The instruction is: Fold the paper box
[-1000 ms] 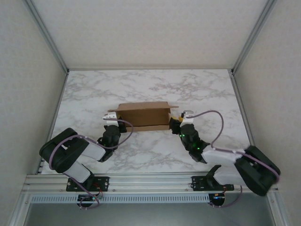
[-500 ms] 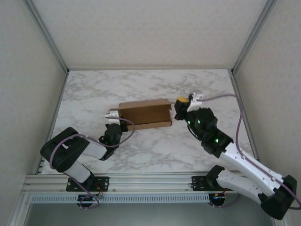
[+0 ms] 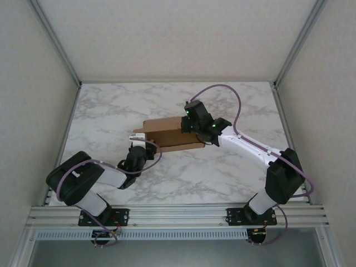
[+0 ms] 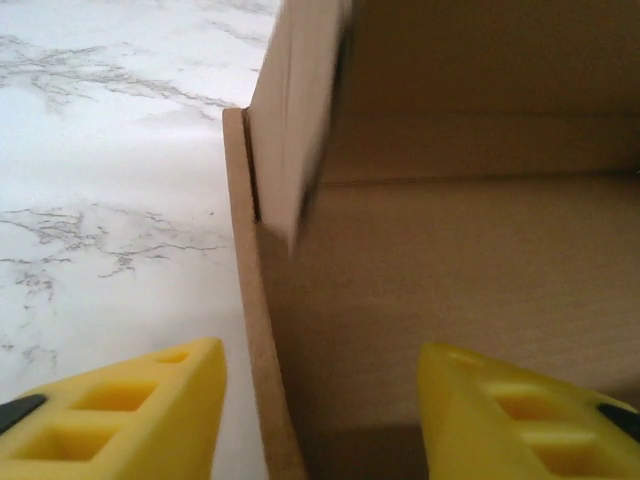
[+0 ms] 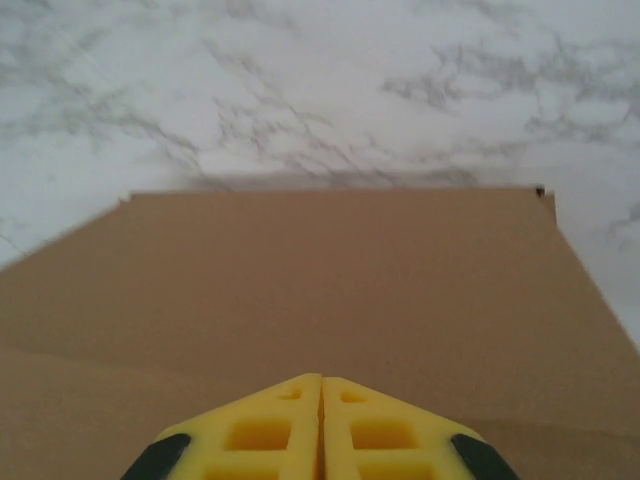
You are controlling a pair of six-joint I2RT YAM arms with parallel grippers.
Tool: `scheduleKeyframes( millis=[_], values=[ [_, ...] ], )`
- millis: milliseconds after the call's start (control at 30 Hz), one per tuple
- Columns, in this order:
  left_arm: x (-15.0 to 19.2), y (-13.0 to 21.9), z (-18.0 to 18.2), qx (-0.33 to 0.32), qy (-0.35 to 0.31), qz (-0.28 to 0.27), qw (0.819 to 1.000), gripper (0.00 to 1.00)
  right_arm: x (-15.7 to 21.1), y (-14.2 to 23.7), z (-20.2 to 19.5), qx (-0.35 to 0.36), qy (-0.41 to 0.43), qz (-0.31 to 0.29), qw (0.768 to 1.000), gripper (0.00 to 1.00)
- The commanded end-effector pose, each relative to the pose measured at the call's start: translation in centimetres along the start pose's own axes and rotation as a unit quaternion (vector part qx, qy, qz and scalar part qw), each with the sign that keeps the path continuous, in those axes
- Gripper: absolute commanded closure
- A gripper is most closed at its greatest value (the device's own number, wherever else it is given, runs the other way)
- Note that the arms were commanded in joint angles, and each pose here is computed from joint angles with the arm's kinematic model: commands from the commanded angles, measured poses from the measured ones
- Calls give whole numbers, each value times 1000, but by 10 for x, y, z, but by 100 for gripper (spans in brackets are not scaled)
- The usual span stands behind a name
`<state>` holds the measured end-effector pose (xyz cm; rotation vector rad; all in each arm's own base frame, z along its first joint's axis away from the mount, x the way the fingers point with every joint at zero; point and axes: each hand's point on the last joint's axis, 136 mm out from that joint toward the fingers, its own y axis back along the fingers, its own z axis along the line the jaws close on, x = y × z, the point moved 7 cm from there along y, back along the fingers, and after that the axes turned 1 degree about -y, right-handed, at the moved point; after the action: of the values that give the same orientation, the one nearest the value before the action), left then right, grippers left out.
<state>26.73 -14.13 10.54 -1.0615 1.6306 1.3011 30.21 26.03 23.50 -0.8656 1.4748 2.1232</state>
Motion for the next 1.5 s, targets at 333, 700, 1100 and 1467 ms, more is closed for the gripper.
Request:
scheduleKeyframes(
  millis=[333,700,1100,1467],
  values=[
    [-14,34,5,27,85,-1,996,38,7,-4,-3,-2,-26,19,999,90],
    [-80,65,8,-38,78,-9,996,42,-23,4,-1,-16,-13,22,1000,83],
    [-193,94,-16,-28,21,-43,998,46,-3,-52,-4,24,-3,83,996,71],
    [-203,92,-17,44,33,-13,998,46,71,-85,-31,60,-8,174,983,71]
  ],
)
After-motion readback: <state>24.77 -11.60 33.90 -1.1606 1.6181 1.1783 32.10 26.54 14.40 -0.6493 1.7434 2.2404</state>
